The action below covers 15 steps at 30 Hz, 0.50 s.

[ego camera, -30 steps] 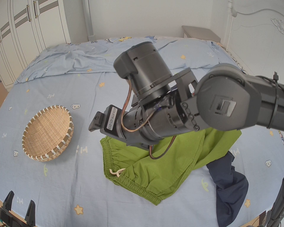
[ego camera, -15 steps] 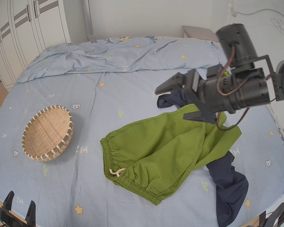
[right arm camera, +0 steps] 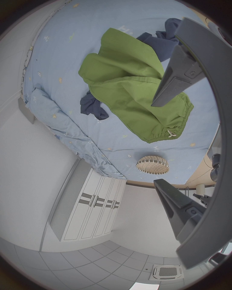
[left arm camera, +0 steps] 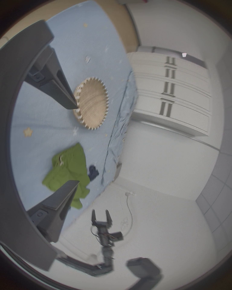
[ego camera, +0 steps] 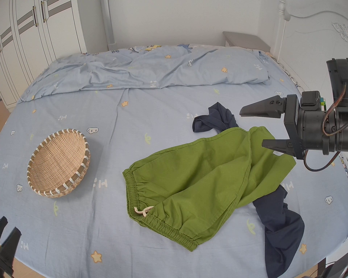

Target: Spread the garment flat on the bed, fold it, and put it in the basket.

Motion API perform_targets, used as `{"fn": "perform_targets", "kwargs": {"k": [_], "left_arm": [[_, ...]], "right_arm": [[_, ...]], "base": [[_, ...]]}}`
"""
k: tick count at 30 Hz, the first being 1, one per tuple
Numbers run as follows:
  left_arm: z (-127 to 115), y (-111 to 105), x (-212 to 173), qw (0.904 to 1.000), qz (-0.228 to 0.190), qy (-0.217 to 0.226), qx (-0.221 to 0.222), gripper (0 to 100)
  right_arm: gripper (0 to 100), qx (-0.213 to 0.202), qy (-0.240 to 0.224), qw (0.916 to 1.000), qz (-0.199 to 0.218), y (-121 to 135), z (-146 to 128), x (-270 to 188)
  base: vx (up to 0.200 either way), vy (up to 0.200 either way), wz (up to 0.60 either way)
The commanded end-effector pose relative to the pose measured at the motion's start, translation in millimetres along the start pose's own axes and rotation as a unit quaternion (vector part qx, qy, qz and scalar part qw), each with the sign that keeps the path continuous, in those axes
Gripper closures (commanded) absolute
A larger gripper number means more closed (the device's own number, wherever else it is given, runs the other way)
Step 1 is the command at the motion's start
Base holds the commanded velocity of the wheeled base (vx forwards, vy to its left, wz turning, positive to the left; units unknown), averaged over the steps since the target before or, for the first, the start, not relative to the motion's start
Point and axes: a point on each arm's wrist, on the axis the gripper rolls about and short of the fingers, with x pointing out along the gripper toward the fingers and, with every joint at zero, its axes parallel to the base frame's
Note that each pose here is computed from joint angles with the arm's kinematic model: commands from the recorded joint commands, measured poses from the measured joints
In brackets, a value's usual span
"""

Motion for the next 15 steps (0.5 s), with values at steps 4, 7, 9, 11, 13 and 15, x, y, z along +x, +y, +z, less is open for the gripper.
{"fn": "perform_targets", "kwargs": {"k": [4,7,9,11,13,15], "left_arm": [[13.5,-50.0,180.2,0.8577,-0.131,0.414,-0.276,0],[-21.8,-62.5,200.1,0.8303,-0.133,0.466,-0.275,0],[-48.4,-70.3,207.6,0.8123,-0.133,0.502,-0.266,0],[-78.0,-73.2,219.0,0.7979,-0.122,0.531,-0.257,0],[-99.5,-76.4,227.6,0.7887,-0.118,0.548,-0.252,0],[-108.3,-76.9,229.5,0.7836,-0.115,0.556,-0.252,0]], "right_arm": [[0,-0.046,-0.025,0.9986,0.004,-22.1,-9.4,-19.8],[0,-0.064,-0.016,0.9978,-0.008,-28.7,-13.8,-17.2],[0,-0.075,-0.011,0.997,-0.019,-35.6,-16.5,-15.4],[0,-0.079,-0.008,0.9965,-0.028,-40.1,-17.4,-14.1],[0,-0.076,-0.011,0.9965,-0.033,-42.8,-16.0,-14.4],[0,-0.075,-0.012,0.9965,-0.035,-44.0,-15.3,-14.5]], "base": [[0.0,0.0,0.0],[0.0,0.0,0.0],[0.0,0.0,0.0],[0.0,0.0,0.0],[0.0,0.0,0.0],[0.0,0.0,0.0]]}}
